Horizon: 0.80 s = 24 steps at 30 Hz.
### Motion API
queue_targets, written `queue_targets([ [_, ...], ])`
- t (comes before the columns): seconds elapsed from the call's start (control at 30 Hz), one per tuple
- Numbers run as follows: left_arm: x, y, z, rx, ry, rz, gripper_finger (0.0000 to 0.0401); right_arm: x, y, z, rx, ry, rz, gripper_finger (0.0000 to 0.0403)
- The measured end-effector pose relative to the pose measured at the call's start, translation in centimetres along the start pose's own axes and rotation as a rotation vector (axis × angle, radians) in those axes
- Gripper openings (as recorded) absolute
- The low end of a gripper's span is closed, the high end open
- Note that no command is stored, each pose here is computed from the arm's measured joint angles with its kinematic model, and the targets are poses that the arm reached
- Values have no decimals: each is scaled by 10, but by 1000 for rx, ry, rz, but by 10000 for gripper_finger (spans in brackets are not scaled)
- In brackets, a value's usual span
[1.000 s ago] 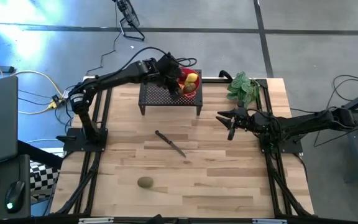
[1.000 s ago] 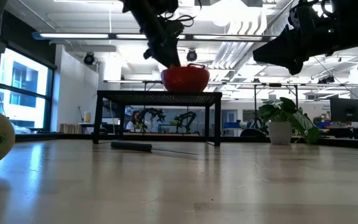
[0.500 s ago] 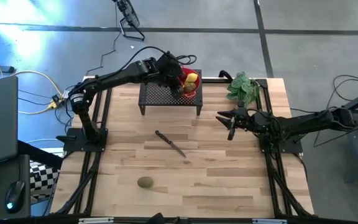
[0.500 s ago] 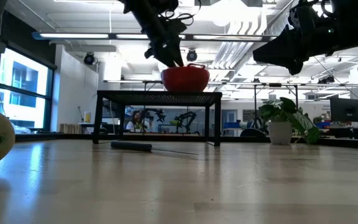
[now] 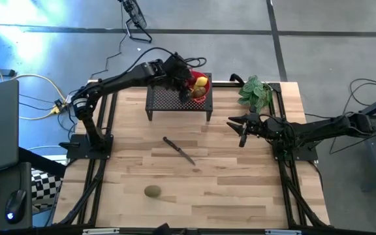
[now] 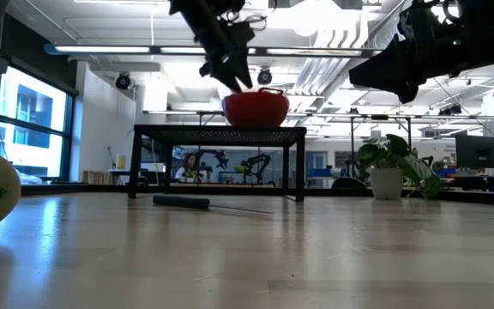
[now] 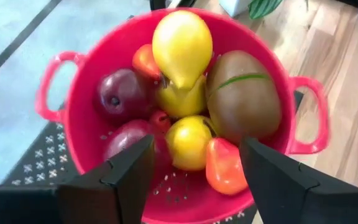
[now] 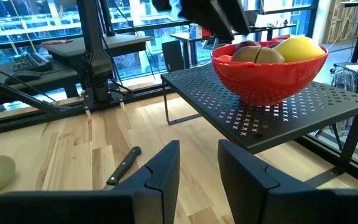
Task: Pick & Place Fruit
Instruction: Put the kiwi into the colander on the shelf
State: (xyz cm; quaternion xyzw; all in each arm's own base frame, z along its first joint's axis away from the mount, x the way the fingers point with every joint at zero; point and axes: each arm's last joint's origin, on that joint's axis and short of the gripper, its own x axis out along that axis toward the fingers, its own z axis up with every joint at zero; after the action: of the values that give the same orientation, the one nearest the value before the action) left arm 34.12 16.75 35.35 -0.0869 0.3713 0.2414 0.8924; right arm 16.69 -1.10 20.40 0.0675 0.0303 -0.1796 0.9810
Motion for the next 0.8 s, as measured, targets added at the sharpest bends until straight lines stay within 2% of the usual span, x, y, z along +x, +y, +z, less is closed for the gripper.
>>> queue_targets([
  [0.17,-20,1,14,36,-41,-7,228,0,0,0,0,0,-1,103],
  [0.33,-34,-2,21,86,-53,-15,196,0,0,0,0,0,0,103],
  [0.53,-43,-21,13,205,12,-56,124,0,0,0,0,0,-1,103],
  [0.67,-46,-45,-1,310,124,-88,72,0,0,0,7,0,-1,103],
  [0.8,-53,-63,-18,415,267,-47,18,0,0,0,55,1,-1,103],
])
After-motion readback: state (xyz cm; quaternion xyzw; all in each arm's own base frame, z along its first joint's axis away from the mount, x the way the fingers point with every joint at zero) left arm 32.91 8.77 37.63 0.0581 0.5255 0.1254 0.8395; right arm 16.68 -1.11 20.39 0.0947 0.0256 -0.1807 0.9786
